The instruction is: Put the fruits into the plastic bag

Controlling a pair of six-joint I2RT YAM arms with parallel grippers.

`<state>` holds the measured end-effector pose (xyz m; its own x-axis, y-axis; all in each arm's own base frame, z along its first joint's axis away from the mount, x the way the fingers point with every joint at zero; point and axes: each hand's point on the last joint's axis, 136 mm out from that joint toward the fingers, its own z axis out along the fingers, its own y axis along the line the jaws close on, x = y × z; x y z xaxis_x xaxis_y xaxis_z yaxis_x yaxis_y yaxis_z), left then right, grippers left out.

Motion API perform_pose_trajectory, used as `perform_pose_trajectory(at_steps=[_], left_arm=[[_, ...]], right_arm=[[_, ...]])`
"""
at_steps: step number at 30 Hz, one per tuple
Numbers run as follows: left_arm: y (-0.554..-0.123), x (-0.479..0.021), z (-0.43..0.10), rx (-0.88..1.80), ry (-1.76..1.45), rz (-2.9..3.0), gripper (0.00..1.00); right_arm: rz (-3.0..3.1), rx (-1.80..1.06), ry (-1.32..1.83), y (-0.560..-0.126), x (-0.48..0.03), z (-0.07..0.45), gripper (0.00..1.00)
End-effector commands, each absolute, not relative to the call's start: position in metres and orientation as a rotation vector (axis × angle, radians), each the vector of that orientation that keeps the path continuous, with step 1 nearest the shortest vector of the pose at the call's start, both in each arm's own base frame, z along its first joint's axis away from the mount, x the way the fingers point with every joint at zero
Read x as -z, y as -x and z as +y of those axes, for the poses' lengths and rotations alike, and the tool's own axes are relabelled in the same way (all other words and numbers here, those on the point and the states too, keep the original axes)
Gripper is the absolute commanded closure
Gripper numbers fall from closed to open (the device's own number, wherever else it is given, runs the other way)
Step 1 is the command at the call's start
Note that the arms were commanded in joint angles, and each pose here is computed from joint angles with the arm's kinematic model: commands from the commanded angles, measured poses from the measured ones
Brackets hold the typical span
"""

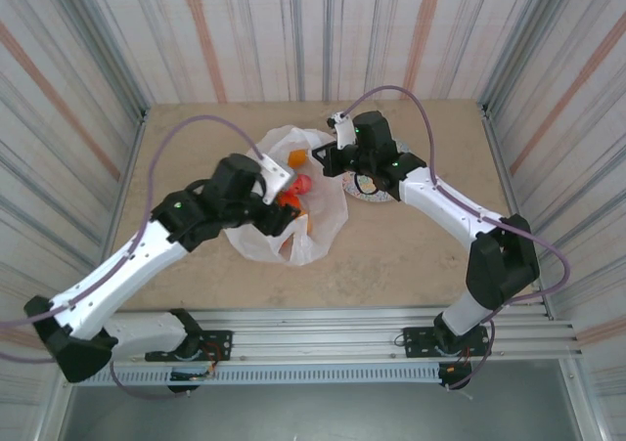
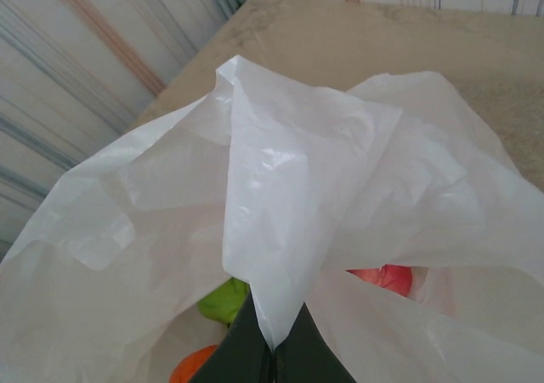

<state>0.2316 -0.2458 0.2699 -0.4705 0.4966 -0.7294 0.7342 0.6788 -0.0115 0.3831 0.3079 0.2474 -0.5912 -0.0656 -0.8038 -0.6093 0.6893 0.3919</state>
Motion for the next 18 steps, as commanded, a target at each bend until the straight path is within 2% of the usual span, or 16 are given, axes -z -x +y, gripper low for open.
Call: perform_pose_trajectory(at_steps=[1,8,18], left_arm=[[-0.227,-0.249,-0.242,0.186,-1.207,2.164,0.29],[-0.229,-0.212,-0.263,-0.060,-1.522,2.102,0.28],[-0.257,-0.171,-0.252,-0.364,-1.603,2.145,0.29]], right_arm=[[2.062,-0.892,0.499,-0.387,-0.260,0.311,1.00],[2.061,-0.905,0.484,-0.390,-0.260,0.311,1.00],[2.059,-0.908,0.476,-0.390,-0.261,0.309,1.00]])
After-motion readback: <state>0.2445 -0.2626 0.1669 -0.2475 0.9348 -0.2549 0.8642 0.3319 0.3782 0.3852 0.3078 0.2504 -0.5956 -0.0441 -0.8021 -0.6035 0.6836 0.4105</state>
